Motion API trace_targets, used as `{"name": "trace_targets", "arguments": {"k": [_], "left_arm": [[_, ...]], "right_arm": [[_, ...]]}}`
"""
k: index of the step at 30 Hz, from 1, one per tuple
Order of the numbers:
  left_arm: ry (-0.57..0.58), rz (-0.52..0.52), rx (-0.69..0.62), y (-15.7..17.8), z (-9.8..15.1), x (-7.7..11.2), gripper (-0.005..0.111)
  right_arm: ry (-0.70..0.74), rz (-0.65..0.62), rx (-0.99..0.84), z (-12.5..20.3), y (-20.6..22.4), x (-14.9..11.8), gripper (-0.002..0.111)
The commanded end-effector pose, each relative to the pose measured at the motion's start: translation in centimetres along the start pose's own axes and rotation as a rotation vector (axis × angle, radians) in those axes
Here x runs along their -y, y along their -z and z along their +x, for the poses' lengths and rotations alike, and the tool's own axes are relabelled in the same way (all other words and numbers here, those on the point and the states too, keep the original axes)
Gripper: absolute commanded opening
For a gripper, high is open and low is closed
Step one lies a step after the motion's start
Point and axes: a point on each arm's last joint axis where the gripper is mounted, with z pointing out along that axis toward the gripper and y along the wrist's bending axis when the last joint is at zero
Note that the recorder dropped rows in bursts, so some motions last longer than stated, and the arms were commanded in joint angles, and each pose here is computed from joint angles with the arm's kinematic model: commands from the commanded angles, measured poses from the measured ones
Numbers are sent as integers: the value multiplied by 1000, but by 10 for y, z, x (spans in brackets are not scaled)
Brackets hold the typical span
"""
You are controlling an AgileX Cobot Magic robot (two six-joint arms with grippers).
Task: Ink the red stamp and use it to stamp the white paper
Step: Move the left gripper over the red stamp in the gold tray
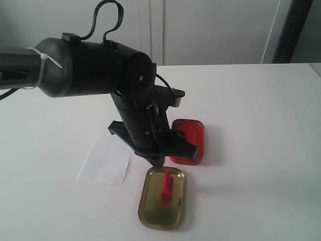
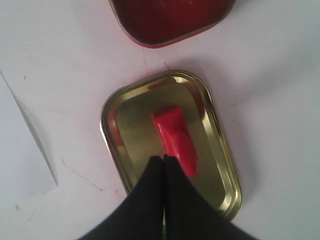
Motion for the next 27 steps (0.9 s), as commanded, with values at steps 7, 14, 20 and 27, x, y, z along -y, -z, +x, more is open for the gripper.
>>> {"name": "trace_targets", "arguments": {"k": [7, 14, 20, 27], "left_arm": [[101, 42, -6, 1, 1, 6, 0], [129, 70, -1, 1, 0, 9, 0], [128, 54, -4, -2, 0, 7, 4], [126, 40, -24, -13, 0, 6, 35]], "right_arm": [[-4, 3, 13, 0, 0, 0, 0], [-4, 3, 13, 0, 0, 0, 0], [-26, 3, 13, 0, 0, 0, 0], [-26, 3, 13, 0, 0, 0, 0]]}}
